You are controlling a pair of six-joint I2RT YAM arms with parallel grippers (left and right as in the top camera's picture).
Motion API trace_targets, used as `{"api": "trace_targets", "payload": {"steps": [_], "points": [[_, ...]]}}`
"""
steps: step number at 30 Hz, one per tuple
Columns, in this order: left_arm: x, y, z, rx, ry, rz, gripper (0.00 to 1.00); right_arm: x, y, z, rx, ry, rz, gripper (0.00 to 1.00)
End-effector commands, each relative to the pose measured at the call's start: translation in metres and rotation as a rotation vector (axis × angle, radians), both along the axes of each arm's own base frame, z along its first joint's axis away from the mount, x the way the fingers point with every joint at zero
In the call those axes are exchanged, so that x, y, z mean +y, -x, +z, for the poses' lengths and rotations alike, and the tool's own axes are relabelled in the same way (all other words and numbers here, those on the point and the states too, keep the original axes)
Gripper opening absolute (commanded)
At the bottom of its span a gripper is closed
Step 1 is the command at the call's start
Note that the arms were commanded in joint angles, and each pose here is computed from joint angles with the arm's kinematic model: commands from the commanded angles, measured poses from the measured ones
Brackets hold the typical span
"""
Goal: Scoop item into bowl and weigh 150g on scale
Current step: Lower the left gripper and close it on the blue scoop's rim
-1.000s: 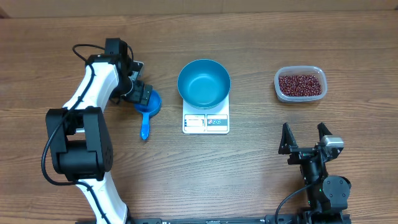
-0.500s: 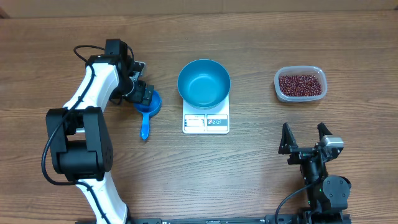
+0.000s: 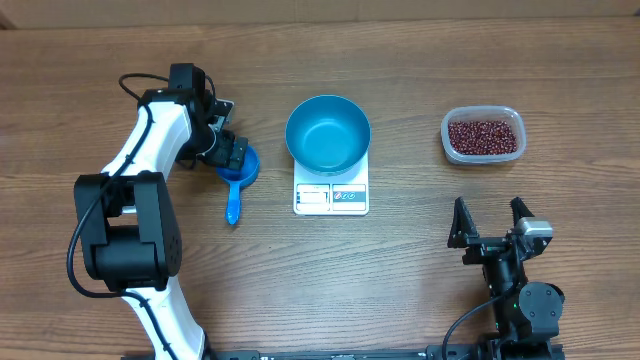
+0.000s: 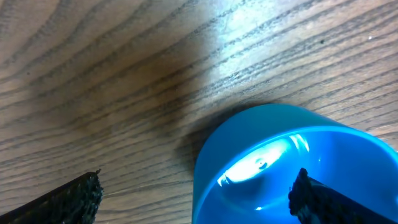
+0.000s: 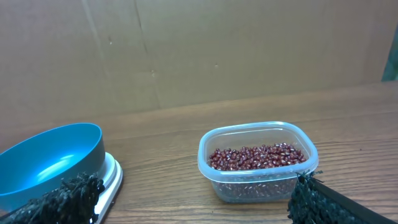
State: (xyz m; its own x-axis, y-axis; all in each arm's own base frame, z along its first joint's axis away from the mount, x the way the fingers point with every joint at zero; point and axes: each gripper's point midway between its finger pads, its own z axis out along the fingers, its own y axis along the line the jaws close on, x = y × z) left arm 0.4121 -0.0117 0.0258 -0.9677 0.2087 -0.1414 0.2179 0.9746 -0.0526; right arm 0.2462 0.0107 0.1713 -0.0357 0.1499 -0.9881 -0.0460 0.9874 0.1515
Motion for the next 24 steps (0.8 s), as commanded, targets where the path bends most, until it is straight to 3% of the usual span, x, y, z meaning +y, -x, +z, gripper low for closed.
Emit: {"api": "trace_targets", "payload": {"steps": [1,14,21,24], "points": [[-0.0035,0.0089,-0.0106,0.029,0.018,-0.007,1.0,0.0002,-0.0001,-0.0018,-0.004,0.004,0.002,1.0],[-0.003,0.0114,-0.0183,0.027,0.015,-0.007,1.0,0.0002,-0.0001,-0.0018,-0.004,0.004,0.002,1.0],[-0.003,0.0093,-0.018,0.019,0.015,-0.007,0.8,0.0002,-0.0001,-0.0018,-0.004,0.004,0.002,1.0],[-0.003,0.0091,-0.018,0.018,0.015,-0.007,0.77,0.0002,-0.0001,-0.0018,-0.004,0.004,0.002,1.0]]}}
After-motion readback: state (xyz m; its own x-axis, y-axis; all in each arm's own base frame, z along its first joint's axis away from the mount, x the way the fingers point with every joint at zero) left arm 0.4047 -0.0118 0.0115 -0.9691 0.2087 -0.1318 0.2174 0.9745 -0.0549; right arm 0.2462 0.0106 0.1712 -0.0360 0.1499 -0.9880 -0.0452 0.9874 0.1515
